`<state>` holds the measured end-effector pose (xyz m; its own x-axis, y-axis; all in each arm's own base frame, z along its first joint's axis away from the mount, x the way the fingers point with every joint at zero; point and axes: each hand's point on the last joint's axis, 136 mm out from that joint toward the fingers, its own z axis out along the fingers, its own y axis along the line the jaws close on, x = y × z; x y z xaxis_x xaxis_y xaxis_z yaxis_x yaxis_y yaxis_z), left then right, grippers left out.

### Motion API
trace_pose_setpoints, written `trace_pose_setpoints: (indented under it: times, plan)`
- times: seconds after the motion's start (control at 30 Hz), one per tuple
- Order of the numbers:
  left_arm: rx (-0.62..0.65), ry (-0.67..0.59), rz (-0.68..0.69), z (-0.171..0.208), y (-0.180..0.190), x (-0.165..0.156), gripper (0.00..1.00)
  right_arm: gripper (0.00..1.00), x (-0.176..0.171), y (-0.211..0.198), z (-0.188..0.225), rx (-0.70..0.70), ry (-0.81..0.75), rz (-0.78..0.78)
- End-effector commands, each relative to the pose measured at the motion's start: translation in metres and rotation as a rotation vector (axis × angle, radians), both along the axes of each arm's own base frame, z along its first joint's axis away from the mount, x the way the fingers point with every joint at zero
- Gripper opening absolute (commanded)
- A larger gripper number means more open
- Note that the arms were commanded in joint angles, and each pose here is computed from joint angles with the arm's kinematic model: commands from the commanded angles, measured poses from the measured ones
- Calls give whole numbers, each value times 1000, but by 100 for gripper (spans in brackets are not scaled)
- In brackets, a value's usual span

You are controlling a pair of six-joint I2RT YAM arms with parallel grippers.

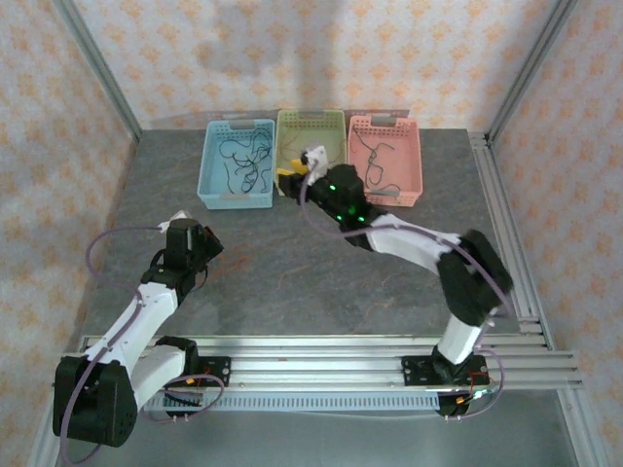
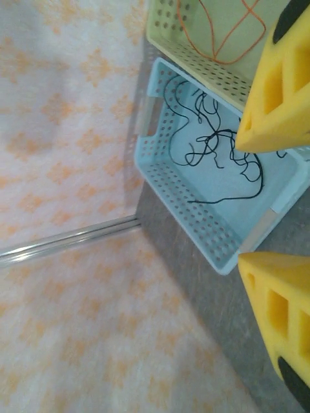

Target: Untangle the cables

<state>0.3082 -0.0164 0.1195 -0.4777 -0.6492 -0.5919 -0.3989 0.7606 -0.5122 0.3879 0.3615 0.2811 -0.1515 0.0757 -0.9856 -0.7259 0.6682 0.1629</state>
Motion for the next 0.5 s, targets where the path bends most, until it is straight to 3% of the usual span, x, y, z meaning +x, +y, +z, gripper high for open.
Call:
trace_pose_setpoints:
  times: [0.0, 0.13, 0.23, 0.37, 0.47]
  plan:
    - [-1, -78, -119, 16, -20, 7, 0, 43, -27, -25, -45, -68, 14, 0]
    - [31, -106, -252, 32, -53, 14, 0, 43, -57, -55, -81, -97, 38, -17]
    - [64, -160, -408, 57, -96, 22, 0, 42, -76, -49, -108, -172, 86, 81]
    - [116, -223, -550, 78, -134, 31, 0, 45, -73, -46, -121, -107, 63, 79]
    - [113, -222, -583, 67, -143, 38, 0, 48, -68, -44, -145, -142, 57, 70]
